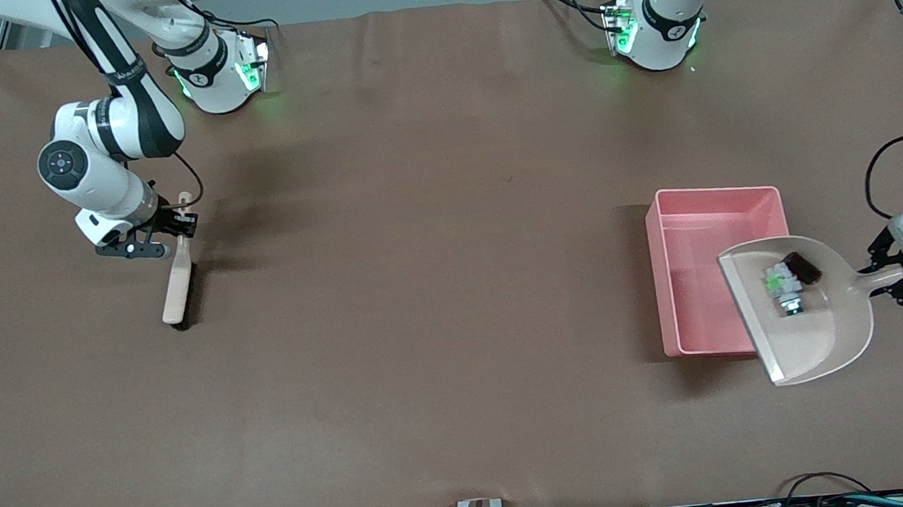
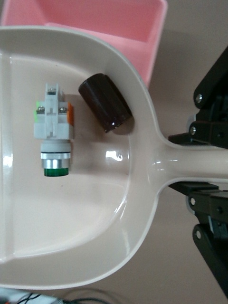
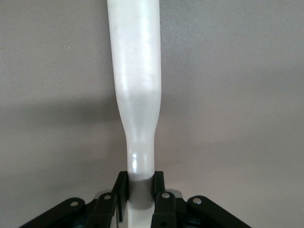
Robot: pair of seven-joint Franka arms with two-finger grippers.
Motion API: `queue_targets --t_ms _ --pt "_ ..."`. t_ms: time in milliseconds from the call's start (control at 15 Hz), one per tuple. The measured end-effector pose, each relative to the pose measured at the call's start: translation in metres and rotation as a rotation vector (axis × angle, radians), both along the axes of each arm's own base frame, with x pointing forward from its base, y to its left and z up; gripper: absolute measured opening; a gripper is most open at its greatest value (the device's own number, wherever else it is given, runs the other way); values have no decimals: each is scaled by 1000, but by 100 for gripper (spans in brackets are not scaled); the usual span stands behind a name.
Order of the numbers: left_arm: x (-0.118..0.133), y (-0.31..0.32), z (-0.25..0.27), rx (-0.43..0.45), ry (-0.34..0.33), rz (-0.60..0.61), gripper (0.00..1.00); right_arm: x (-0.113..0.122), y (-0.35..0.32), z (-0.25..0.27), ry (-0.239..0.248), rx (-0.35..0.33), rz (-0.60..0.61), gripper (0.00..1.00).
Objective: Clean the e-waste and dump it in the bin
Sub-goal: 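Tilt the dustpan with the left gripper to dump parts into the bin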
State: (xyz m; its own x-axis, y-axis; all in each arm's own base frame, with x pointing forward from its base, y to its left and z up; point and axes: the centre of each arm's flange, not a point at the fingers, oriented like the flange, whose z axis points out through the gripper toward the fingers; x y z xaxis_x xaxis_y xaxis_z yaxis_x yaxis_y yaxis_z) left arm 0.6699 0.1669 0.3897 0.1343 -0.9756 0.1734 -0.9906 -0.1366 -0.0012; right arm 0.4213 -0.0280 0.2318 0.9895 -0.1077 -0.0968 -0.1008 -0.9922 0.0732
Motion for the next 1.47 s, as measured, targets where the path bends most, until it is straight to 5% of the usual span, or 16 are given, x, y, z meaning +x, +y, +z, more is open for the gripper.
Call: queue_targets --t_ms 533,733,867,1200,1467 --pt "-23 -16 0 264 20 -123 33 0 -28 2 -11 5 -7 30" --pt "-34 -40 -1 341 -2 -164 33 0 -28 3 -12 5 -7 49" --pt "-42 -55 -5 378 -22 -188 33 1 -28 4 -16 5 -7 52" --pt "-55 -65 -7 457 -23 -211 33 12 -32 13 -50 1 -14 96" --pt "-54 -80 4 582 -30 -294 33 32 -38 34 -106 -7 -18 100"
